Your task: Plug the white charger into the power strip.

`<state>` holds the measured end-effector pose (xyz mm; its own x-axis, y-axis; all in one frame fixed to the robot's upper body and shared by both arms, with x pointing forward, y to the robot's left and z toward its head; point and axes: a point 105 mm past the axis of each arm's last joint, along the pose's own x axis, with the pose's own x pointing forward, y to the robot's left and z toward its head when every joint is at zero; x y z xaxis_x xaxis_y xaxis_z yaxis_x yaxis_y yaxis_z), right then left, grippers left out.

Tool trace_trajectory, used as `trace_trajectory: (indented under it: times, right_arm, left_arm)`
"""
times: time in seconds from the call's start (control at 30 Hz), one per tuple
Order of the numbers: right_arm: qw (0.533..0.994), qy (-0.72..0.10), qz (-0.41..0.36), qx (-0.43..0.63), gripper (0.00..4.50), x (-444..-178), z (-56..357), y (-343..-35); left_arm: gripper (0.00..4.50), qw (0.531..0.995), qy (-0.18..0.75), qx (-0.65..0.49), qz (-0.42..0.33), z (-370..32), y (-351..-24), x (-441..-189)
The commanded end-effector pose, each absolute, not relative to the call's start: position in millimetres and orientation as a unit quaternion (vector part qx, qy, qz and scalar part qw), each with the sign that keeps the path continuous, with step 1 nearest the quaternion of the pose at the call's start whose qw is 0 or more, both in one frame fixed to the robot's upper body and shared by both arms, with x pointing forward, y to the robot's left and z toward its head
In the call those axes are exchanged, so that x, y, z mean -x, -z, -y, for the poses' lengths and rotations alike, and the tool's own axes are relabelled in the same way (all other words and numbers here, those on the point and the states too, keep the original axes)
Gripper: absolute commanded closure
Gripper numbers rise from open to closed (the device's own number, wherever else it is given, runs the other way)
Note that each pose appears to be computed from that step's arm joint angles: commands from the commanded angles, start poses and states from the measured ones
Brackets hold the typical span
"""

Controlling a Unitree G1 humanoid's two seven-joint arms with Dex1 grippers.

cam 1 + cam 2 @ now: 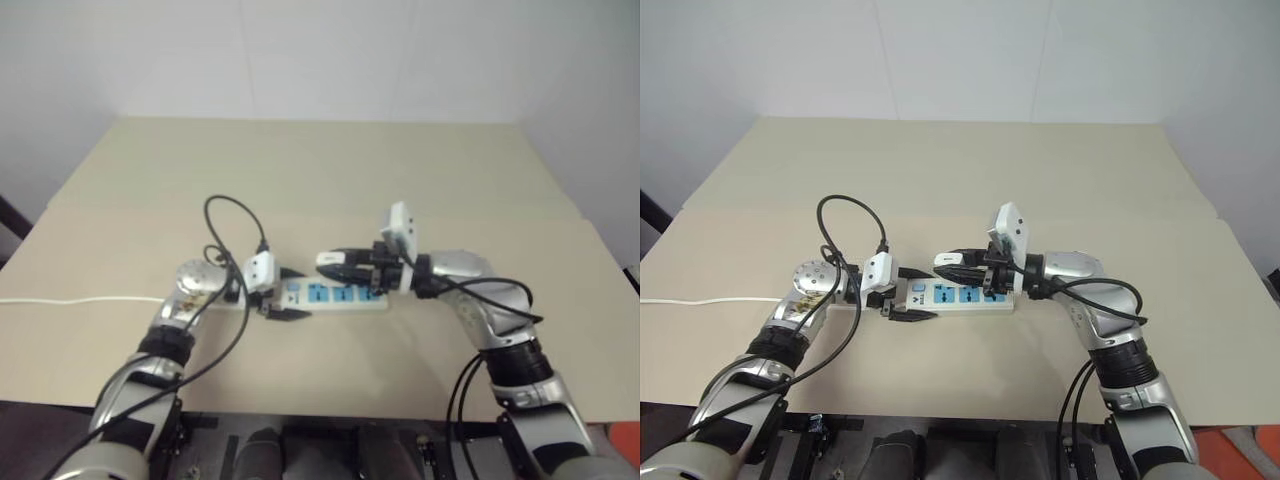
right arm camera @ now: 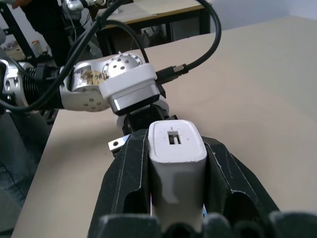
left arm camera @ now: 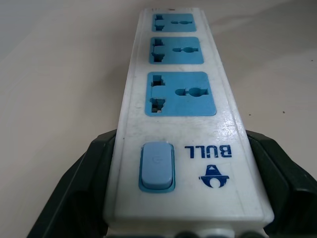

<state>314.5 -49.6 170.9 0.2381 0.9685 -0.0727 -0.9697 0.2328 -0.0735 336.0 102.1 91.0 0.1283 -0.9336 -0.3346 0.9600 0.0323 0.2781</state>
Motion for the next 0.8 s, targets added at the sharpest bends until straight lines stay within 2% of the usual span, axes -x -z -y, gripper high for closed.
trace_trajectory:
  times: [0.03,0.8]
  right_arm:
    - [0.783,-0.619,0.019,0.059,3.31,-315,50,-178]
    - [0.785,-0.617,0.041,0.018,3.31,-319,27,-168]
  left_arm:
    - [1.20,0.707,0.677,-0.203,-0.025,-97,-97,-334]
    - [1.20,0.703,0.678,-0.209,-0.041,-100,-90,-332]
